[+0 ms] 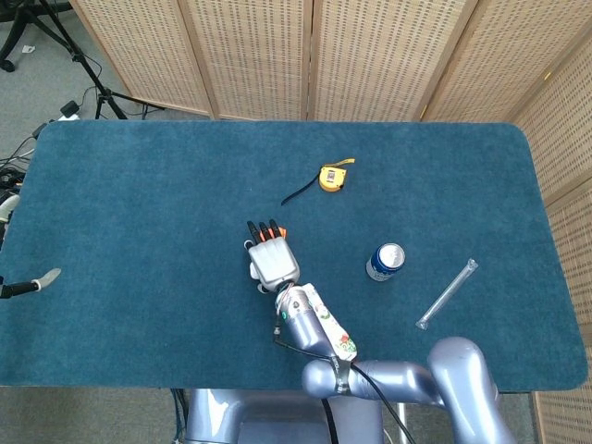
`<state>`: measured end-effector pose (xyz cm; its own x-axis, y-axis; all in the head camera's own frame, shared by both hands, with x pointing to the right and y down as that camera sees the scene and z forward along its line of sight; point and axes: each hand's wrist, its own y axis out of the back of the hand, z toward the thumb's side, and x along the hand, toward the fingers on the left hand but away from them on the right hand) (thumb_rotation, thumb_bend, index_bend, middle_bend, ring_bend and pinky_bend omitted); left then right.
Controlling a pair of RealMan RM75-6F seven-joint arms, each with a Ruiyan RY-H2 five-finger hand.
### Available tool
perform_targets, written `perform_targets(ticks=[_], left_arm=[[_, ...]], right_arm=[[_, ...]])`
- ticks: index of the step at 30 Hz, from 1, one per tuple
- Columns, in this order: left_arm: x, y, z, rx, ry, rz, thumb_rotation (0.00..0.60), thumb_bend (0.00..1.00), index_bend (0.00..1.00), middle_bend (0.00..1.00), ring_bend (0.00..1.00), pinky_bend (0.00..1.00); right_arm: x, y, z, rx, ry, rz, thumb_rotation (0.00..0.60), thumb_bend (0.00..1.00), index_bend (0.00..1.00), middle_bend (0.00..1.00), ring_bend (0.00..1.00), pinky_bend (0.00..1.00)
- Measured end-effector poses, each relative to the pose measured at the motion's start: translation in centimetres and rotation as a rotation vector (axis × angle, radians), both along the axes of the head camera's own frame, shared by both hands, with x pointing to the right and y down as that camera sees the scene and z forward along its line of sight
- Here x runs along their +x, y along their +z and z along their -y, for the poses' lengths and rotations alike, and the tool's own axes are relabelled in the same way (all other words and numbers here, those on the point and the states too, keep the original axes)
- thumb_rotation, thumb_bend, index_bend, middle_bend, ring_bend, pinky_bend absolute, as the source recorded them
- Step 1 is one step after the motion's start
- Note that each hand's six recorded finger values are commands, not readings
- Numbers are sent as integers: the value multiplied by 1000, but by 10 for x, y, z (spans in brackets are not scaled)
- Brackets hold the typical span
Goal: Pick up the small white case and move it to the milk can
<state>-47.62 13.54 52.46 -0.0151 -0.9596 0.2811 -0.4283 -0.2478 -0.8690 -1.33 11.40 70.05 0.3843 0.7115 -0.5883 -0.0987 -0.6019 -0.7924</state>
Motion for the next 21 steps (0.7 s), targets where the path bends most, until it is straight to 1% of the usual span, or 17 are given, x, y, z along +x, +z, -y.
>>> perform_targets(ticks=[4, 8, 15, 18, 20, 21], left_arm=[[1, 0, -1, -2, 6, -4, 600, 93, 0, 0, 0, 0], [2, 1, -2, -7, 11, -8, 600, 94, 0, 0, 0, 0], [7, 3, -3, -17, 38, -28, 600, 96, 0, 0, 0, 0], [6, 2, -2, -13, 34, -30, 600, 97, 0, 0, 0, 0], [5, 2, -2, -12, 29, -30, 600, 97, 0, 0, 0, 0], [5, 2, -2, -12, 27, -30, 600, 97, 0, 0, 0, 0]], right_arm=[[4, 7, 2, 0, 11, -13, 600, 131, 297, 0, 0, 0], [9, 15, 4, -6, 18, -30, 600, 129, 318, 0, 0, 0], [9, 29, -1, -37, 17, -41, 600, 143, 367, 0, 0, 0], [6, 33, -3, -39, 7, -45, 600, 192, 431, 0, 0, 0], [4, 35, -3, -37, 3, -49, 600, 242, 465, 0, 0, 0], [4, 36, -3, -36, 2, -51, 600, 283, 482, 0, 0, 0]])
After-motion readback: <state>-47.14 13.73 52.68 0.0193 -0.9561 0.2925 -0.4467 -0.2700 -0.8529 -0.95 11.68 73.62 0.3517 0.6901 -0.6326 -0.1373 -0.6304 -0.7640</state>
